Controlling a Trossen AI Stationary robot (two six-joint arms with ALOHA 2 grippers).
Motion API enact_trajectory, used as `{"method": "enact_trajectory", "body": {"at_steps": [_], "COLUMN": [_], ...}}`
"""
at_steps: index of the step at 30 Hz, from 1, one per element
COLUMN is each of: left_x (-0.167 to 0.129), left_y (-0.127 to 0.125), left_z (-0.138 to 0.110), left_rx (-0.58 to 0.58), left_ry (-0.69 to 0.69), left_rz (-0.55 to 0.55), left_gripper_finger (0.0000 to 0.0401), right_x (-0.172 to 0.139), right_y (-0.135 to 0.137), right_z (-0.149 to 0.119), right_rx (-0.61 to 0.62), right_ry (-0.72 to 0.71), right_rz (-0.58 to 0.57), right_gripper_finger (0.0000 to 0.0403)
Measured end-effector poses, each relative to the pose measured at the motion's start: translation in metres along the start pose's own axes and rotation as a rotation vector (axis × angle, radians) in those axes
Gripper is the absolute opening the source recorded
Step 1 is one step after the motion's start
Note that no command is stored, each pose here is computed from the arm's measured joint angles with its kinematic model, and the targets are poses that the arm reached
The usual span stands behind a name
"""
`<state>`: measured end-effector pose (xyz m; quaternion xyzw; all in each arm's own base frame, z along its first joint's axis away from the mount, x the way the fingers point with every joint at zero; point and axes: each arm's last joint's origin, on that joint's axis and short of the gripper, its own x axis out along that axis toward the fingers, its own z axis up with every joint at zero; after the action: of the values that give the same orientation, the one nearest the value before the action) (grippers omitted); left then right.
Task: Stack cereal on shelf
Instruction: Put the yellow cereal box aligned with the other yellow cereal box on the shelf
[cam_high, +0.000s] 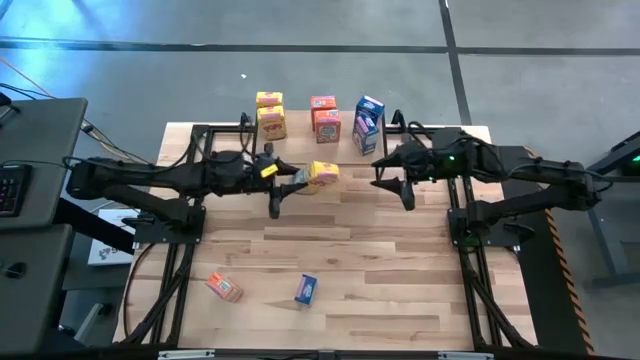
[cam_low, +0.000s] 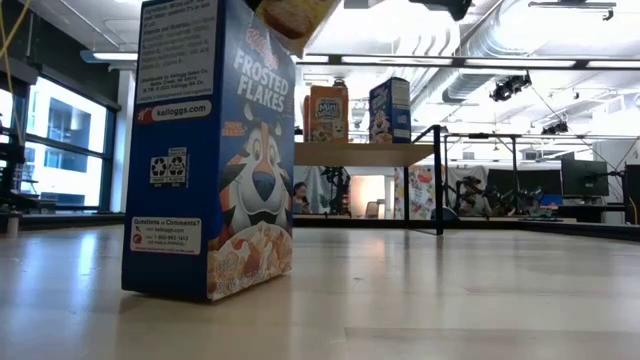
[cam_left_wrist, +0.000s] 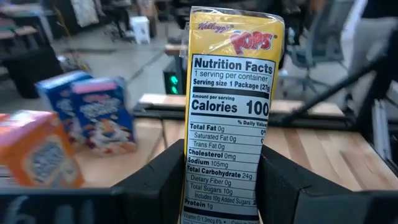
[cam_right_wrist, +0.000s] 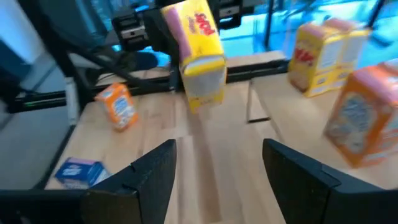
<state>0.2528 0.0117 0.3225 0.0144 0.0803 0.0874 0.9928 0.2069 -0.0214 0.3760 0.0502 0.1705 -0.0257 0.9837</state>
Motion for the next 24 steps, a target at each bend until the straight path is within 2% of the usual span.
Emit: {"method": "enact_trajectory", "body": {"at_steps": [4,7,14,24], "left_x": [-0.015,-0.027,-0.043,-0.047], "left_y": [0.009,0.016,0.031,0.046], "left_z": [-0.014,-0.022,-0.034,-0.049], "left_rx": [-0.029,-0.039,-0.048,-0.014], "left_ry": [-0.065,-0.112,-0.135,-0.149], "left_rz": [0.052,0.084,0.150,0.232], "left_gripper_finger": [0.0149,0.0149,0.0149,0.0149], "right_x": [-0.012,-0.016,-0.024,-0.028], "right_y": [0.009,0.012,0.007,0.001], "right_z": [0.000,-0.011,-0.062,-0.129], "right_rx": [-0.059,-0.074,-0.044,-0.006], "right_ry": [-0.020,-0.055,-0.117,-0.222], "right_rz": [-0.001,0.020,0.034,0.048], "right_gripper_finger": [0.0232,0.0232,0.0232,0.0232]}}
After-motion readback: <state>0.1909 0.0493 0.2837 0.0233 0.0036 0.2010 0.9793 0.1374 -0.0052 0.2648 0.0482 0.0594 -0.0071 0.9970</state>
